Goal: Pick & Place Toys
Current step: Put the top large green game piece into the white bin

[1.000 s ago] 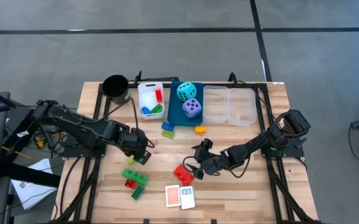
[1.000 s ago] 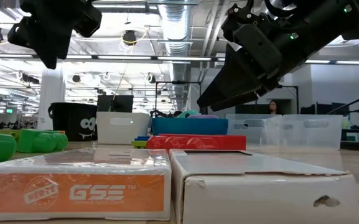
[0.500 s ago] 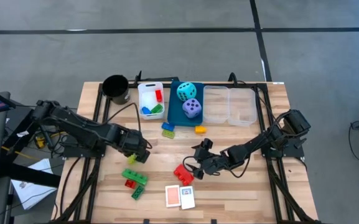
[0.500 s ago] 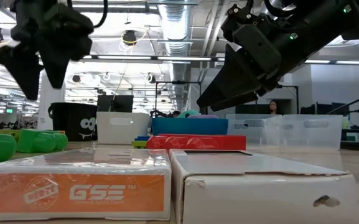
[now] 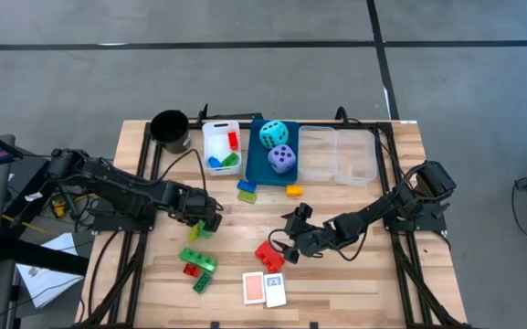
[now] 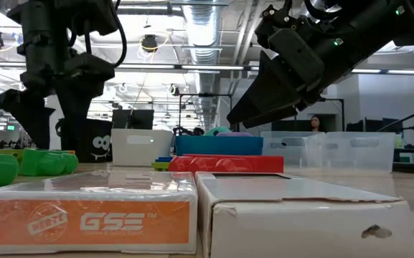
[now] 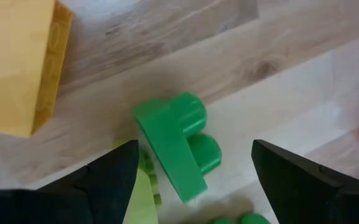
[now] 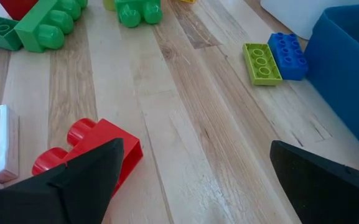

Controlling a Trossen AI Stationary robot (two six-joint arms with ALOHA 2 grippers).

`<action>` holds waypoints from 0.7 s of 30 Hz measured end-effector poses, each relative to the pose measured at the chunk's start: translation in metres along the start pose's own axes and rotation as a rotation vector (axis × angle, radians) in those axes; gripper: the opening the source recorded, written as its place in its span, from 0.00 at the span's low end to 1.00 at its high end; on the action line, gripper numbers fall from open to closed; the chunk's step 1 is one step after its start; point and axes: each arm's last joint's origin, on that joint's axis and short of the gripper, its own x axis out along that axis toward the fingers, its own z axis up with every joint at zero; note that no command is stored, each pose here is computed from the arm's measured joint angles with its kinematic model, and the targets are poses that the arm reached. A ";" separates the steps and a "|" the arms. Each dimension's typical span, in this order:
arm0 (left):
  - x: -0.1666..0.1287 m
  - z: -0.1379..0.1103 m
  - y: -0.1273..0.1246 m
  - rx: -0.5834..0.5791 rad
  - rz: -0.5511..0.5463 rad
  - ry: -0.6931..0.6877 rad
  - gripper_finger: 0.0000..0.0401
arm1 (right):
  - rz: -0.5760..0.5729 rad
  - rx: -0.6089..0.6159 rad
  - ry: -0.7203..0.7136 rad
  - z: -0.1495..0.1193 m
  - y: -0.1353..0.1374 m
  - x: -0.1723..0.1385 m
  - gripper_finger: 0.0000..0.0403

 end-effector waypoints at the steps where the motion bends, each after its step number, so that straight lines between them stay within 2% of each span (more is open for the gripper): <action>1: 0.001 0.000 0.001 -0.003 -0.001 -0.001 0.76 | 0.000 0.000 0.000 0.000 0.000 0.000 0.99; 11: 0.019 0.001 0.003 -0.013 -0.044 -0.011 0.74 | 0.000 0.002 -0.002 0.000 0.000 0.000 0.99; 21: 0.039 0.000 -0.006 0.037 -0.059 0.079 0.61 | 0.000 0.000 -0.001 0.000 0.000 0.000 0.99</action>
